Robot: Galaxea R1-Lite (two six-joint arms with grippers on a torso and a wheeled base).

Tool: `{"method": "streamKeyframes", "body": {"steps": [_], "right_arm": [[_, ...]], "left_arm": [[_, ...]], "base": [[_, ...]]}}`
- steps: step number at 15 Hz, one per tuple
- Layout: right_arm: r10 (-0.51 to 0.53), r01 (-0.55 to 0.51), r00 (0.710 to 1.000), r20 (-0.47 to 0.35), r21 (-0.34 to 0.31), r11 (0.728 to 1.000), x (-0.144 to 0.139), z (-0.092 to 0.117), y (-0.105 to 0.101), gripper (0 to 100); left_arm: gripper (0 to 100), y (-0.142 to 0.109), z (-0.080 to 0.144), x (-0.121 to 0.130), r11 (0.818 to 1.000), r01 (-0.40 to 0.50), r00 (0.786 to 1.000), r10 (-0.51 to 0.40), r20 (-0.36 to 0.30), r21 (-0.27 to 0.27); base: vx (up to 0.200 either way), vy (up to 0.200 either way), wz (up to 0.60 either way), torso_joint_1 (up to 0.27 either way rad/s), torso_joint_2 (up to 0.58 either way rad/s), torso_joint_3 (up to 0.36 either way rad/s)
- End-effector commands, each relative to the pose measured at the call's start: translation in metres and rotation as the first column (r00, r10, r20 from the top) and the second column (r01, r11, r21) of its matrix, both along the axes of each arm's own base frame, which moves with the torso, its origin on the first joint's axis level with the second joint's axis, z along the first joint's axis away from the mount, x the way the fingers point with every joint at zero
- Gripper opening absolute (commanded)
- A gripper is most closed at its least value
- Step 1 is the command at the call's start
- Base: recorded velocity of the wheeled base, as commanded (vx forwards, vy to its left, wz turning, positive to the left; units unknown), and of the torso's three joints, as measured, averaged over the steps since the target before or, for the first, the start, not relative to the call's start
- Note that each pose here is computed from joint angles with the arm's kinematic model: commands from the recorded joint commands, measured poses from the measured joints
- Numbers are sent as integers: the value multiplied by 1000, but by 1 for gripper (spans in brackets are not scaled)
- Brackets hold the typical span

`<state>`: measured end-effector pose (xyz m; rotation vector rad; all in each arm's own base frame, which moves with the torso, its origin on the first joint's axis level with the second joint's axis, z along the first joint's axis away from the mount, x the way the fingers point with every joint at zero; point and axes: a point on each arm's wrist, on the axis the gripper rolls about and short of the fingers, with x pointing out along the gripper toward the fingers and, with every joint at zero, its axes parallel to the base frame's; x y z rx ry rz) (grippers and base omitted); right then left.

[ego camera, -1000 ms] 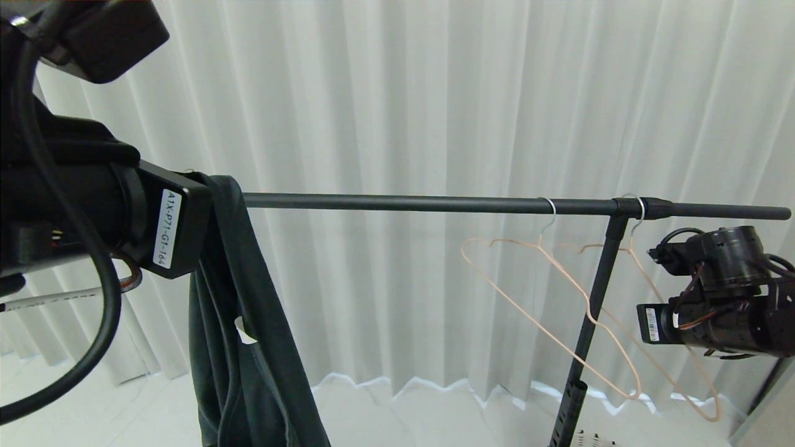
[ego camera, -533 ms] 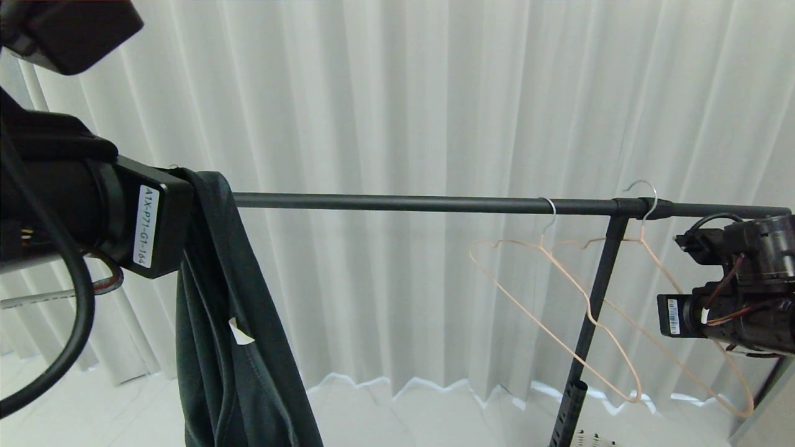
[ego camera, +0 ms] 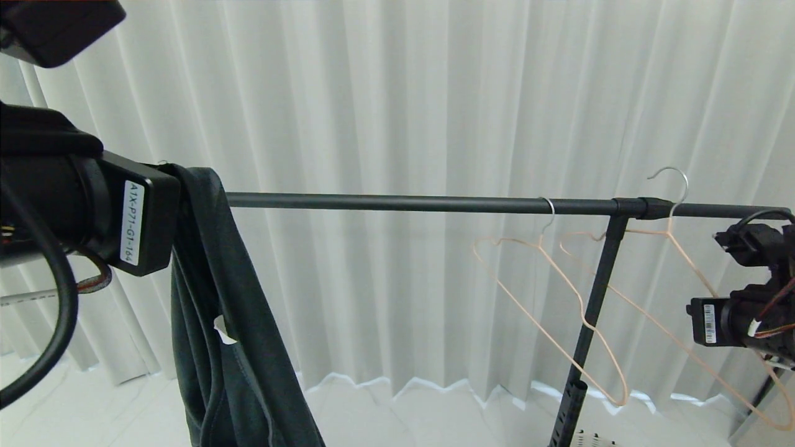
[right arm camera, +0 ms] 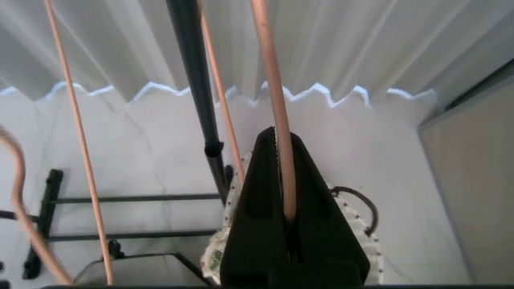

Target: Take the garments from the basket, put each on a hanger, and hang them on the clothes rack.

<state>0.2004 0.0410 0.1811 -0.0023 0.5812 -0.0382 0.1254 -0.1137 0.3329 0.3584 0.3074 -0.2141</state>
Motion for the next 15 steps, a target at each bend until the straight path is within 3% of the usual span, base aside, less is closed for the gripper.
{"method": "streamKeyframes", "body": {"steps": [1,7,15], "right_arm": [[19,-19,999,46,-16,1000,-26,7,-6,0],[42,-38,996,80,-48,998,-56,10,-13,0],[67,-58,989,131,-68,996,-65,19,-15,0]], "left_arm": [[0,0,0,0,1000,0,1000,0,1,0],[0,0,0,0,1000,-1,1000,1,-1,0],[0,-5,-17,6,1000,-3,1000,3,-2,2]], "base": [[0,0,0,0,0,0],[-167,0,0,6,3,2],[-200,0,0,-2,1,5]]}}
